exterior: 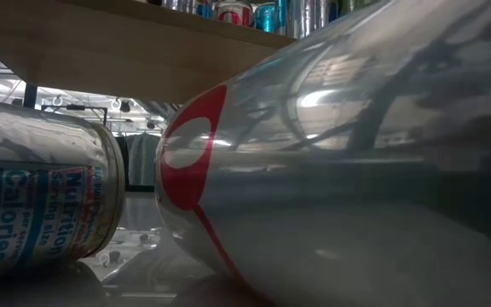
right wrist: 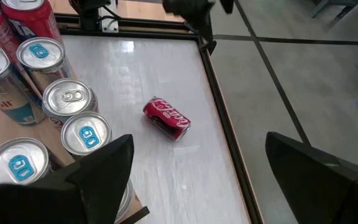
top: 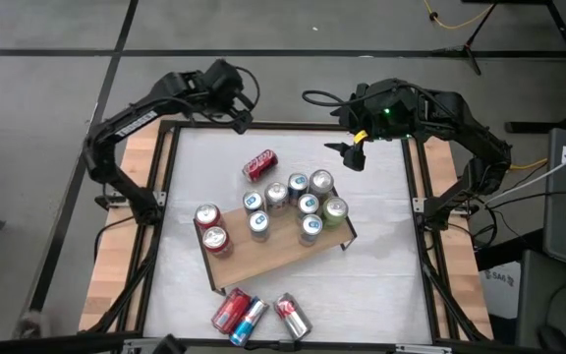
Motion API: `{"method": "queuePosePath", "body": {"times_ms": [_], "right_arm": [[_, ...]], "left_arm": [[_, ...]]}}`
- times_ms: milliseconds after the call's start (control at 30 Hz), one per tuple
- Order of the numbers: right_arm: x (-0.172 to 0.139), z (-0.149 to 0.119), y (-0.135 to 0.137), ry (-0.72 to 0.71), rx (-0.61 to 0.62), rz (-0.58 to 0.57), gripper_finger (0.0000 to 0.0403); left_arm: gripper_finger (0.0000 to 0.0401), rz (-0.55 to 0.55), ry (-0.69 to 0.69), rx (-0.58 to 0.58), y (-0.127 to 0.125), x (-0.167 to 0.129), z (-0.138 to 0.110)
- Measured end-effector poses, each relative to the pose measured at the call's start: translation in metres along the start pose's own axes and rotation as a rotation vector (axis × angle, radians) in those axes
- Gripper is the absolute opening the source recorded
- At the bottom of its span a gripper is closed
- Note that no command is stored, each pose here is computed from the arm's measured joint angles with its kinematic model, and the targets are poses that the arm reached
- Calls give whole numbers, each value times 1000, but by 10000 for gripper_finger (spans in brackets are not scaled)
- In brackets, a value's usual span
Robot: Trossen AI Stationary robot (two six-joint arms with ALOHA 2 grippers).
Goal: Place canned beverage on shelf
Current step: Put the red white soda can on the shelf
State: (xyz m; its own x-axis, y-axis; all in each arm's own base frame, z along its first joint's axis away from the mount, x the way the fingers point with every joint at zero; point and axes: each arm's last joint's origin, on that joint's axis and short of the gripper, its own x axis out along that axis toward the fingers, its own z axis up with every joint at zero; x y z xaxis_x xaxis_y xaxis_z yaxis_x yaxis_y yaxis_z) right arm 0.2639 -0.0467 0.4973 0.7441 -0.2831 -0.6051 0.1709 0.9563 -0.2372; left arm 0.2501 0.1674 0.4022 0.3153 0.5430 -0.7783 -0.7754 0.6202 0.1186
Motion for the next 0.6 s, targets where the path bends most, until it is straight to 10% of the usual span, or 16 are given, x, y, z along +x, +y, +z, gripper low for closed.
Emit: {"method": "queuePosePath", "body": {"times_ms": [600], "right_arm": [[0,0,0,0,0,0,356]], "left_arm": [[393,-192,253,-42,-5,82,5]]}}
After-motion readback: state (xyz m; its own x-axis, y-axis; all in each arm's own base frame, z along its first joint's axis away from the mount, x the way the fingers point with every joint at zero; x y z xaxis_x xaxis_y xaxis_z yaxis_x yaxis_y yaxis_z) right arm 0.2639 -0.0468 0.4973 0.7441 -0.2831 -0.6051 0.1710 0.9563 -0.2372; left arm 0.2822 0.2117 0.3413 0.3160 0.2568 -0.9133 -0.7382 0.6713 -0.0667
